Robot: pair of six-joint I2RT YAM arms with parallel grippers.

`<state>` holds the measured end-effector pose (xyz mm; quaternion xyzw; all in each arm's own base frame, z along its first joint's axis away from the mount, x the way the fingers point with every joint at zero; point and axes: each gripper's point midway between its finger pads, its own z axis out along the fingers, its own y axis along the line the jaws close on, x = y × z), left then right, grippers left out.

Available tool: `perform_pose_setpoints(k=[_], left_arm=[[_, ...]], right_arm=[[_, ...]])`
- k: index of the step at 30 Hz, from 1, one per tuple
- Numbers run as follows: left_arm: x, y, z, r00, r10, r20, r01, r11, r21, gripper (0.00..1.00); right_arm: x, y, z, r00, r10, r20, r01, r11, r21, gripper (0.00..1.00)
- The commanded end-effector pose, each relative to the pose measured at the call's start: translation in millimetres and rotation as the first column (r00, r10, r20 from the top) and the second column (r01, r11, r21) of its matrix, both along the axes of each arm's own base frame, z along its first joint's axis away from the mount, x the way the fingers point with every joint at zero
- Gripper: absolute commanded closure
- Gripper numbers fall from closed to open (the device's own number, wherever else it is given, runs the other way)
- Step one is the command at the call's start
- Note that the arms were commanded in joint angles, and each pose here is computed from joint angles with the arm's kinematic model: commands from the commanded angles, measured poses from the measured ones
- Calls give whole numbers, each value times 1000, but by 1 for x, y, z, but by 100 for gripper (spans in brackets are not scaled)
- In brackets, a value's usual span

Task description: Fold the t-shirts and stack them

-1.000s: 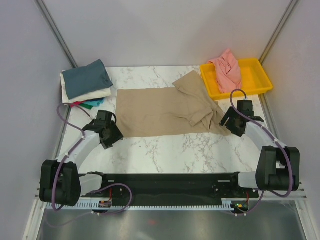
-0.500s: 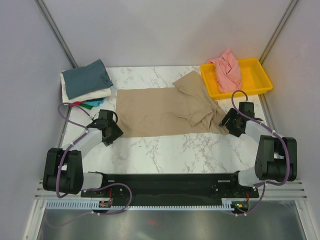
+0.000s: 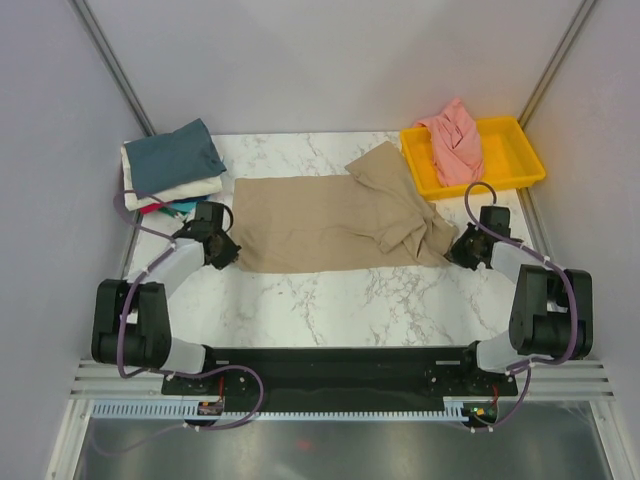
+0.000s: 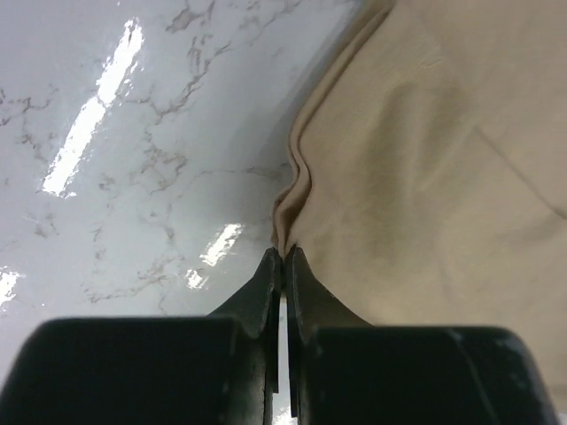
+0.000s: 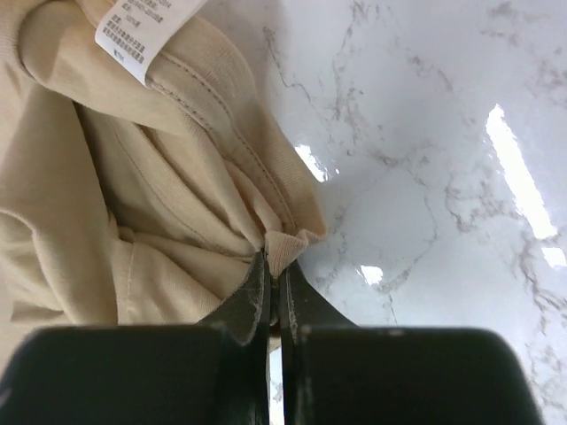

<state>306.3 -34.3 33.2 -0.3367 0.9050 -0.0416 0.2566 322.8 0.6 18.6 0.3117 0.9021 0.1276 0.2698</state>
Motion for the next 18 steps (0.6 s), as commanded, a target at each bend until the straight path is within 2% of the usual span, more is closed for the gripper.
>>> perform_pose_setpoints(k=[1,3,4,7,11,13,15,17,18], left_arm=[[31,3,87,975,19,222,-6,998,-59,98],[25,27,118,965,69,253,-51,996,-79,98],[19,35,139,953,72,295,-52,996,-75,98],[-1,54,159,944,96,316,-70,993,-94,98],[-31,60,139,959,111,262,-84,990,-110,98],[-48,55,121,970,116,216,-82,984,-159,98],[-62,41,109,974,100,203,-56,976,-212,98],[-73,28,97,978,101,184,-49,962,-268,98],[-74,21,107,973,77,218,-17,964,-264,98]], right_arm=[[12,-6,42,997,-10,74,8,1000,18,100],[21,-29,77,989,-64,136,66,998,-16,100],[12,-37,91,986,-89,138,94,995,-29,100],[-6,-56,101,972,-197,130,207,976,-62,100],[-29,-51,73,968,-243,67,243,970,14,100],[-43,-52,52,966,-257,1,257,965,60,100],[-59,-52,35,959,-277,-53,281,956,90,93],[-68,-48,30,959,-277,-65,283,952,119,83],[-75,-48,25,955,-287,-76,294,948,124,75]])
